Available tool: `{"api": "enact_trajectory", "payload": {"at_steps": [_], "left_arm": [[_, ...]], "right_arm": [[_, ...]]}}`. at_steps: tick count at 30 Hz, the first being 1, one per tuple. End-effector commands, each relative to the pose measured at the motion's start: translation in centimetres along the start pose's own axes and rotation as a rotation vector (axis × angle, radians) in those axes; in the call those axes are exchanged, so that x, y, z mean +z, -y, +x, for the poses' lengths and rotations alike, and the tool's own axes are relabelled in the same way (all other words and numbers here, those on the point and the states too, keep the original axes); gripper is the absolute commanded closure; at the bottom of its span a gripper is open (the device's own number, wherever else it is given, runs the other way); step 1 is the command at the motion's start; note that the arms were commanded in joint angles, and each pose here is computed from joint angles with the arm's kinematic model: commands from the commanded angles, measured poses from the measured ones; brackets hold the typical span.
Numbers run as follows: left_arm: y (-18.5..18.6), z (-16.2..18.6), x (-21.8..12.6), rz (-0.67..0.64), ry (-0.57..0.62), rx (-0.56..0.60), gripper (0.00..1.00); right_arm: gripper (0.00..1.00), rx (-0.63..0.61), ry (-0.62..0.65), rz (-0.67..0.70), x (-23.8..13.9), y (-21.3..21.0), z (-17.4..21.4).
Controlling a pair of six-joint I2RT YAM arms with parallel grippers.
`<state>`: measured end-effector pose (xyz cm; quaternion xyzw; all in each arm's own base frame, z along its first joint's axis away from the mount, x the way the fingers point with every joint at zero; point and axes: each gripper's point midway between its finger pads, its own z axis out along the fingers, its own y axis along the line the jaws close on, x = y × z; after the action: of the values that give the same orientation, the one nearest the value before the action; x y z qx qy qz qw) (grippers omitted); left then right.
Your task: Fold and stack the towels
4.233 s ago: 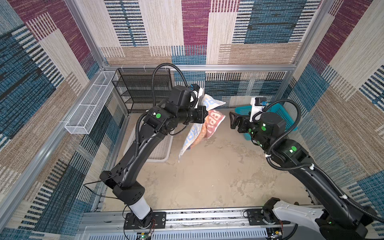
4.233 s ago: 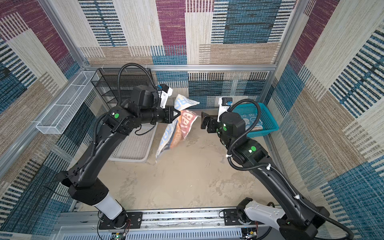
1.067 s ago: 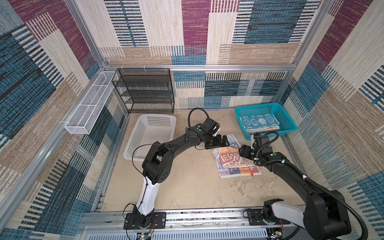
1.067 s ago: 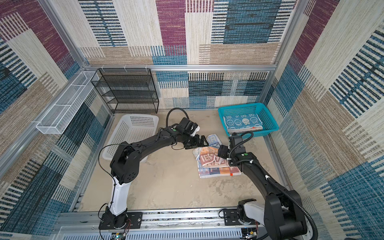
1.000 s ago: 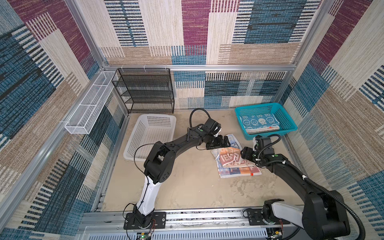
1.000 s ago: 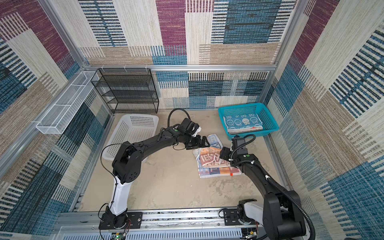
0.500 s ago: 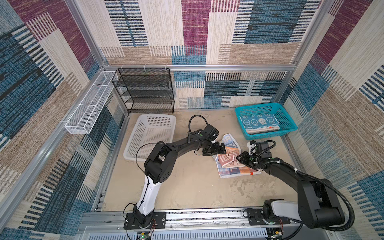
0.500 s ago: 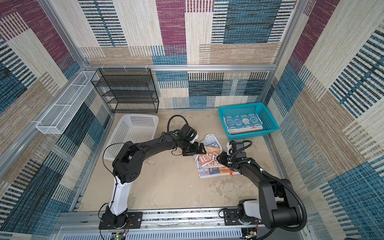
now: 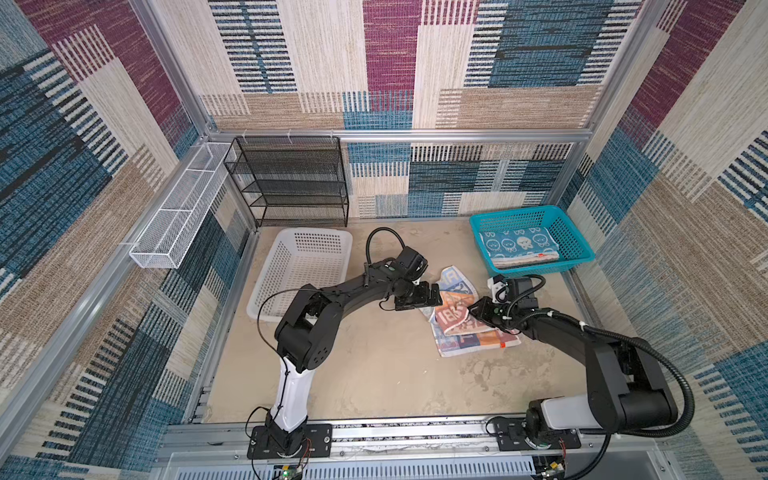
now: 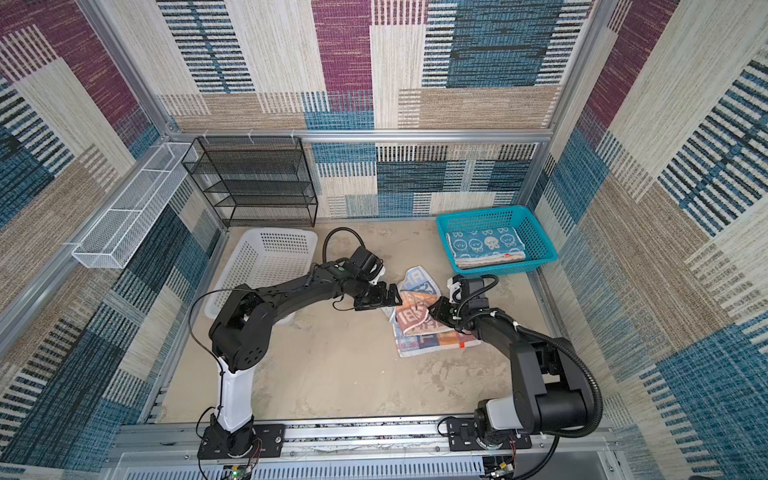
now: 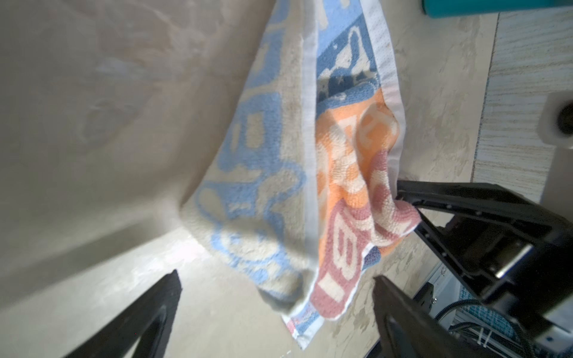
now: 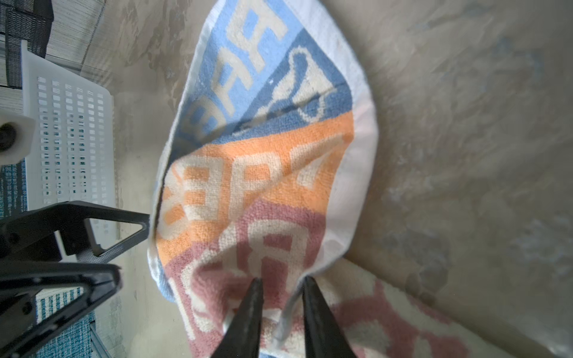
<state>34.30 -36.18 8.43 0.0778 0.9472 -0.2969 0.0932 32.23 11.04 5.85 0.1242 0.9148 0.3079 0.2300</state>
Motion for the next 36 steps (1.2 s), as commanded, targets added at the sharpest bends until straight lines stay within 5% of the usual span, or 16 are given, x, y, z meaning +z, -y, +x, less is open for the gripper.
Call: {"api": "enact_trajectory", "payload": {"at_steps": [1, 6, 13, 21, 29, 36], "left_arm": [[1.6, -1.3, -2.8, 0.038, 0.071, 0.033, 0.01], [6.4, -2.6, -5.0, 0.154, 0.127, 0.058, 0.01], [9.9, -2.5, -1.5, 0.234, 0.081, 0.062, 0.01], [8.0, -1.4, 2.1, 0.196, 0.037, 0.036, 0.01], [4.3, 1.5, 4.5, 0.144, -0.018, -0.025, 0.01], [3.0, 3.3, 3.7, 0.137, -0.02, -0.065, 0.01]], "right_arm": [[0.73, -0.017, 0.028, -0.016, 0.0, -0.7, -1.2], [0.71, -0.012, 0.02, 0.021, -0.3, 0.3, -0.1], [0.7, 0.026, -0.002, 0.042, -0.4, 1.9, 2.4], [0.71, 0.034, -0.002, 0.021, 0.1, 1.8, 2.3], [0.95, 0.01, 0.016, -0.008, 0.2, 0.5, 0.7], [1.0, -0.068, 0.024, 0.031, 0.1, -0.9, -2.9]]}}
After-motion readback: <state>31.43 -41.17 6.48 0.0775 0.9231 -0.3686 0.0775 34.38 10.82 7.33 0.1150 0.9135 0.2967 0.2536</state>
